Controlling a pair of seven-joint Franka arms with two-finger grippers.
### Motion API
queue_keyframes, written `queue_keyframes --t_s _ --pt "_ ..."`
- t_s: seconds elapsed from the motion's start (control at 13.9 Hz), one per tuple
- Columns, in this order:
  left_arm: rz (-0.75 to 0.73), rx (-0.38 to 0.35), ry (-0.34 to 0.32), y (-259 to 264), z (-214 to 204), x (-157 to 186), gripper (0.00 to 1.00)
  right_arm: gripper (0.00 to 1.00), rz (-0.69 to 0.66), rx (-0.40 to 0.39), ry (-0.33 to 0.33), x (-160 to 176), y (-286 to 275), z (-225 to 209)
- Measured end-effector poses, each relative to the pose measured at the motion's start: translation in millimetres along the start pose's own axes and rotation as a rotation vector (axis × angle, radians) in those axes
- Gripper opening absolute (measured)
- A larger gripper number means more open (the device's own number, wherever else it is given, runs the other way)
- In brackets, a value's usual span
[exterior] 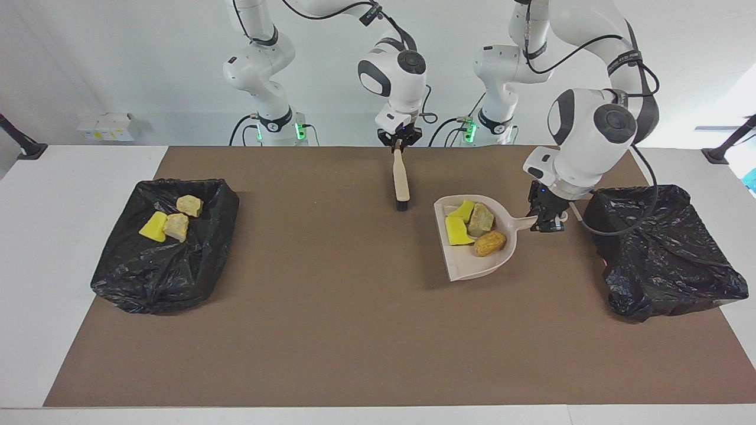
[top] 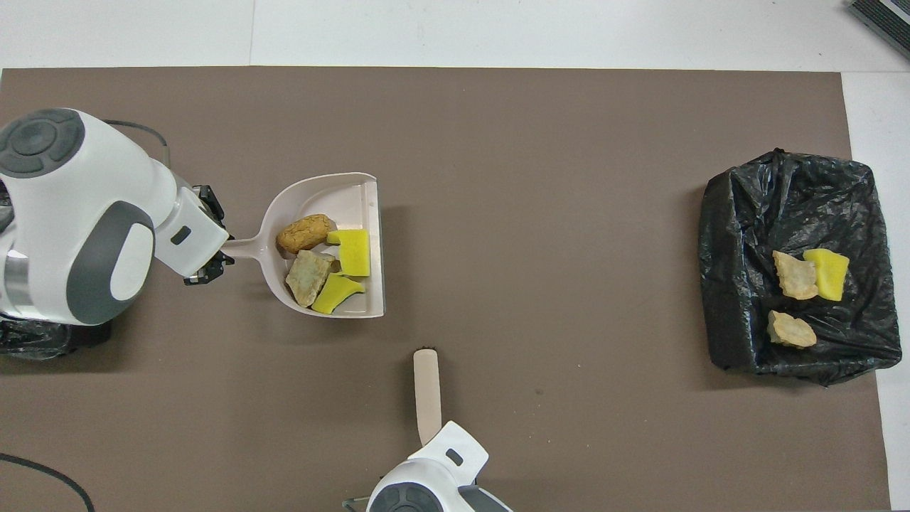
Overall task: Sweep and dump trash in bin
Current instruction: 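Tilt the dustpan with the left gripper to dump trash into the bin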
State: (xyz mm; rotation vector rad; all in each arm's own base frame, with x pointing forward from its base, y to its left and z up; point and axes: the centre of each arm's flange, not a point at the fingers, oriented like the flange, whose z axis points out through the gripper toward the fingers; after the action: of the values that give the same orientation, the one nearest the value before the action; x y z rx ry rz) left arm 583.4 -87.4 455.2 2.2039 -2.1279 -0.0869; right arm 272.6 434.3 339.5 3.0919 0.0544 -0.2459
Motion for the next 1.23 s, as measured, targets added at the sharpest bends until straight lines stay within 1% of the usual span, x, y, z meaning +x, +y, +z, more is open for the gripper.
queue_keyframes --t_s 0.14,0.22,0.29,0.36,0.43,0.72,1.08,1.23 --pt "0.005 -0.004 0.013 -4.4 -13.4 -25.7 0.31 0.54 0.013 0.011 0.008 1.6 -3.2 -8.1" --pt "0.006 -0.005 0.017 -6.4 -19.0 -41.5 0.31 0.67 0.012 0.010 0.006 2.4 -5.2 -16.4" --pt "0.012 0.000 0.020 -8.5 -24.2 -59.1 0.31 0.77 0.013 0.005 0.000 4.0 -6.0 -27.6" --pt "0.021 0.007 0.024 -10.4 -29.4 -79.7 0.31 0.89 0.017 -0.001 -0.005 6.8 -5.3 -41.9" --pt "0.025 0.016 0.028 -11.8 -33.5 -101.8 0.31 0.99 0.021 -0.004 -0.008 11.8 -2.0 -57.2" --pt "-0.008 0.039 0.039 -9.0 -41.9 -197.3 0.31 1.00 -0.010 0.002 -0.022 47.7 35.5 -126.5" --pt "-0.081 0.047 0.048 -12.1 -61.7 -275.8 0.31 1.00 -0.092 0.031 -0.022 95.2 90.4 -196.5" --pt "-0.122 0.049 0.052 -8.4 -62.8 -309.5 0.31 1.00 -0.137 0.046 -0.019 117.2 124.7 -221.1"
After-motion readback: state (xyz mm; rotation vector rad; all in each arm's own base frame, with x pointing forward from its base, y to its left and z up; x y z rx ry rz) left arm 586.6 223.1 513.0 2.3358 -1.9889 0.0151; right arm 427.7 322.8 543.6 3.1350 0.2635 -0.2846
